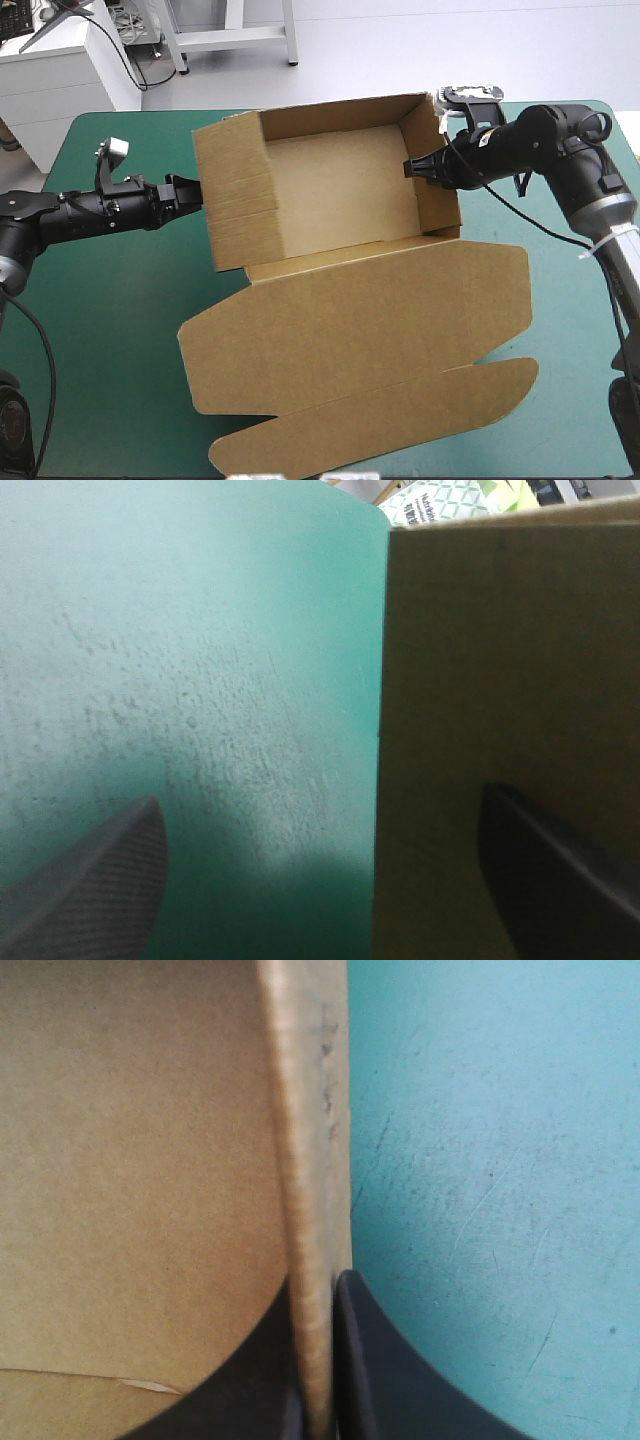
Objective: Fold the box
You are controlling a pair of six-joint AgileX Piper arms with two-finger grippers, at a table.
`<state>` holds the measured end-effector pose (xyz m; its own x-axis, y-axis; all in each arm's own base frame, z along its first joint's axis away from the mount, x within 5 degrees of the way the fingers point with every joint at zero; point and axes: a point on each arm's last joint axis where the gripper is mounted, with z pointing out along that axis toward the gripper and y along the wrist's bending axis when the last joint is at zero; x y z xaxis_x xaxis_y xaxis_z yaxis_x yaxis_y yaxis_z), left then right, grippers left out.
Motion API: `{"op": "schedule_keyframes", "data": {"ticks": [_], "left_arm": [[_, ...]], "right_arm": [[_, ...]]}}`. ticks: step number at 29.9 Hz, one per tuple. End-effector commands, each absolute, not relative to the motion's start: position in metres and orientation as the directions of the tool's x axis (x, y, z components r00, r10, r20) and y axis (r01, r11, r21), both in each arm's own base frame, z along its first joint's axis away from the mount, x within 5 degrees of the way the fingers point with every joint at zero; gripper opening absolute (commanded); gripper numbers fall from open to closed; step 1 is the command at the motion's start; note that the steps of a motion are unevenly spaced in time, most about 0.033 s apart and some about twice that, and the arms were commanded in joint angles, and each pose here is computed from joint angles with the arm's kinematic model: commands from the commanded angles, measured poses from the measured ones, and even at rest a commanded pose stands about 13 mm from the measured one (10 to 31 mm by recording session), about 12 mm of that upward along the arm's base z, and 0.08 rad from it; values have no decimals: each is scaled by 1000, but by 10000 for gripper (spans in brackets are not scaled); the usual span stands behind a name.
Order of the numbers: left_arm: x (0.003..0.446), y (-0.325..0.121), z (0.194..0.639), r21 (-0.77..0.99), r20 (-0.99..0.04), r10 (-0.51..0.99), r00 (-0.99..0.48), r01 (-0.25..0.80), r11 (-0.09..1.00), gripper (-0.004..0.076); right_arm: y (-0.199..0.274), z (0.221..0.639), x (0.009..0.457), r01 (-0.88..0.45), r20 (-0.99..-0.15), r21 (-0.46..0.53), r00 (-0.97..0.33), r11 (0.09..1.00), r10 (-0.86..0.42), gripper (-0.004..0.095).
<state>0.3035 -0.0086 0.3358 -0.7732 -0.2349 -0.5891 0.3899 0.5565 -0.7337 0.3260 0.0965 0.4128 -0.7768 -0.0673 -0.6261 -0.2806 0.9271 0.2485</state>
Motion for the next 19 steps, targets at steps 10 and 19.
{"op": "schedule_keyframes", "data": {"ticks": [10,19], "left_arm": [[282,-34,385,-744,-662,-270,-699,567,354,602],[262,-46,405,-694,-717,-243,-654,635,340,602]], "right_arm": [[92,441,319,-279,-724,248,-689,928,-14,0],[92,441,319,-267,-721,258,-693,929,1,0]]}}
